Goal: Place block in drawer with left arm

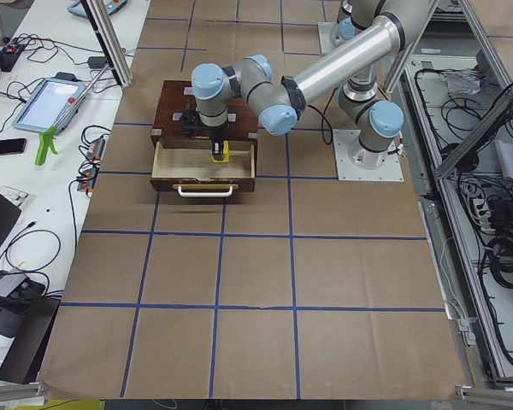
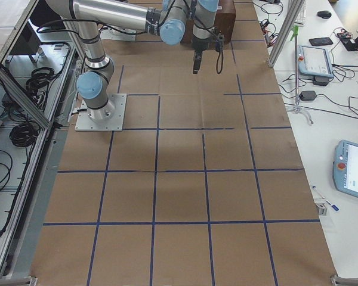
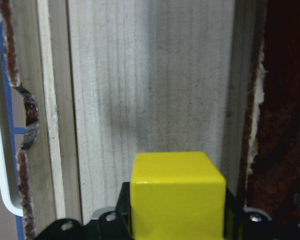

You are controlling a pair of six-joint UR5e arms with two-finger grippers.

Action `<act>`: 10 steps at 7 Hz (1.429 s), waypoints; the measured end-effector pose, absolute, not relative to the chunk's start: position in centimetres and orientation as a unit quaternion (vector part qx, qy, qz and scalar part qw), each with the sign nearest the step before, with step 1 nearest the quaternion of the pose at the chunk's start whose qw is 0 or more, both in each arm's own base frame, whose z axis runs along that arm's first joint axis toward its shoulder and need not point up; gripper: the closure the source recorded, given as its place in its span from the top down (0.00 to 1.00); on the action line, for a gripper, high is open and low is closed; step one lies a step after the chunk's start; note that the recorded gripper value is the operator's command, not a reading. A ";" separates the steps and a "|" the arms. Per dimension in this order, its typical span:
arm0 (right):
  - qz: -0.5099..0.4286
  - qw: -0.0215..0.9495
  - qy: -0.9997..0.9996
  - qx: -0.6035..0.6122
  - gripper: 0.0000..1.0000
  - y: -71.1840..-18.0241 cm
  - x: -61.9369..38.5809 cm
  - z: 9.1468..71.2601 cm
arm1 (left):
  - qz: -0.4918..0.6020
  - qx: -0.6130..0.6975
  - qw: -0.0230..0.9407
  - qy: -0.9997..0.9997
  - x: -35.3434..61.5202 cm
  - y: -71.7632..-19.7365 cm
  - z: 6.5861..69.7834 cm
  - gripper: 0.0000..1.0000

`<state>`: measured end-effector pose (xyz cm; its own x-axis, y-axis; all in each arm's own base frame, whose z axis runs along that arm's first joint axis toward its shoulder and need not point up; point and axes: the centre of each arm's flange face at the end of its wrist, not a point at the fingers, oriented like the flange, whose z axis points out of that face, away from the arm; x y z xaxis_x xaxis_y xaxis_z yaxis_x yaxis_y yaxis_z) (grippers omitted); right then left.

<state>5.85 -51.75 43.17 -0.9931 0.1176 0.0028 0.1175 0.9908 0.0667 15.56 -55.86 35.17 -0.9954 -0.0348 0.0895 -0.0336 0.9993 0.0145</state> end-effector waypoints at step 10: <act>0.034 0.001 0.998 0.059 1.00 -51.8 5.9 43.2 | 0.035 0.025 -0.007 -0.999 15.2 -54.5 40.6 0.99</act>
<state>5.85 -51.75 43.15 -0.9931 0.1176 0.0028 0.1176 0.9908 0.0669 15.24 -54.48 40.63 -0.9986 -0.0507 -0.0125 -0.0497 0.9963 -0.0704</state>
